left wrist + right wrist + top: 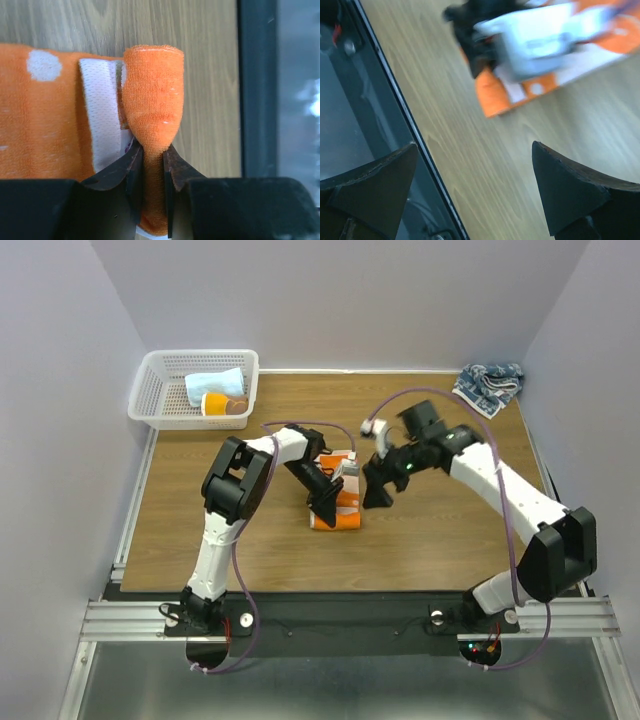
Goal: Roll the towels
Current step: Roll the towel
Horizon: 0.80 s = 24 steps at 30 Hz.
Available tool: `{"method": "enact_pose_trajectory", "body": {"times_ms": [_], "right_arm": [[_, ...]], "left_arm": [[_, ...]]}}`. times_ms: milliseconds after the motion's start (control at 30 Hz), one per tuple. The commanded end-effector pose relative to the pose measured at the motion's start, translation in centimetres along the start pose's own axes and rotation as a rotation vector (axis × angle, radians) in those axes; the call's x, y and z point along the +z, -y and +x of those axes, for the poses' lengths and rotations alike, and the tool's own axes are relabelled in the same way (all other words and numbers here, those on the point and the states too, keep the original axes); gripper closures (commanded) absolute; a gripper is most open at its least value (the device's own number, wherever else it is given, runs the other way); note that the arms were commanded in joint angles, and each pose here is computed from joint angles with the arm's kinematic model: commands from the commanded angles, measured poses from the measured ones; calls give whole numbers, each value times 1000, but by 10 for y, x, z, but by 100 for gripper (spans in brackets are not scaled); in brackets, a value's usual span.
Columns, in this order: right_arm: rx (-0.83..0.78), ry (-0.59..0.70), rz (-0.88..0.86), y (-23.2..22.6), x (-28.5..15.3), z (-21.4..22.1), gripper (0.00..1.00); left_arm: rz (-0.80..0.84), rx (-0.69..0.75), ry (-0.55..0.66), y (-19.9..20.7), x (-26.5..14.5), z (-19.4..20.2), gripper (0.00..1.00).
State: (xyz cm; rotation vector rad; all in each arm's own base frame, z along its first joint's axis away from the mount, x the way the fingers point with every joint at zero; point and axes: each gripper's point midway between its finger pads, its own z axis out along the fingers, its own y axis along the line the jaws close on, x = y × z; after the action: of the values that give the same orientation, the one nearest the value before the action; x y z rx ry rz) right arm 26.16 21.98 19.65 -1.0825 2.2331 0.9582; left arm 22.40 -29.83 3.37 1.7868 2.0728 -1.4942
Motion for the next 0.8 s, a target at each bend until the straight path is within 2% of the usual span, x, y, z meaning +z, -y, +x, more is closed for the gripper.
{"method": "enact_pose_trajectory", "body": {"times_ms": [0, 100, 133, 233, 400, 600, 767], "right_arm": [[-154, -29, 82, -16, 40, 6, 0], [-237, -84, 130, -13, 64, 21, 7], [-271, -99, 195, -3, 68, 24, 8], [-434, -94, 269, -5, 95, 30, 9], [-613, -67, 260, -22, 134, 27, 14], [-683, -136, 197, -25, 169, 59, 21], [-696, -185, 168, -16, 185, 84, 35]], "left_arm": [[73, -154, -63, -9, 2, 37, 71], [60, -169, -71, -18, 0, 40, 71], [64, -179, -73, -20, 2, 42, 71], [75, -191, -74, -22, 6, 46, 69], [93, -210, -62, -22, 9, 50, 68], [95, -223, -42, -27, 8, 49, 67], [95, -206, -9, -25, 3, 41, 66]]}}
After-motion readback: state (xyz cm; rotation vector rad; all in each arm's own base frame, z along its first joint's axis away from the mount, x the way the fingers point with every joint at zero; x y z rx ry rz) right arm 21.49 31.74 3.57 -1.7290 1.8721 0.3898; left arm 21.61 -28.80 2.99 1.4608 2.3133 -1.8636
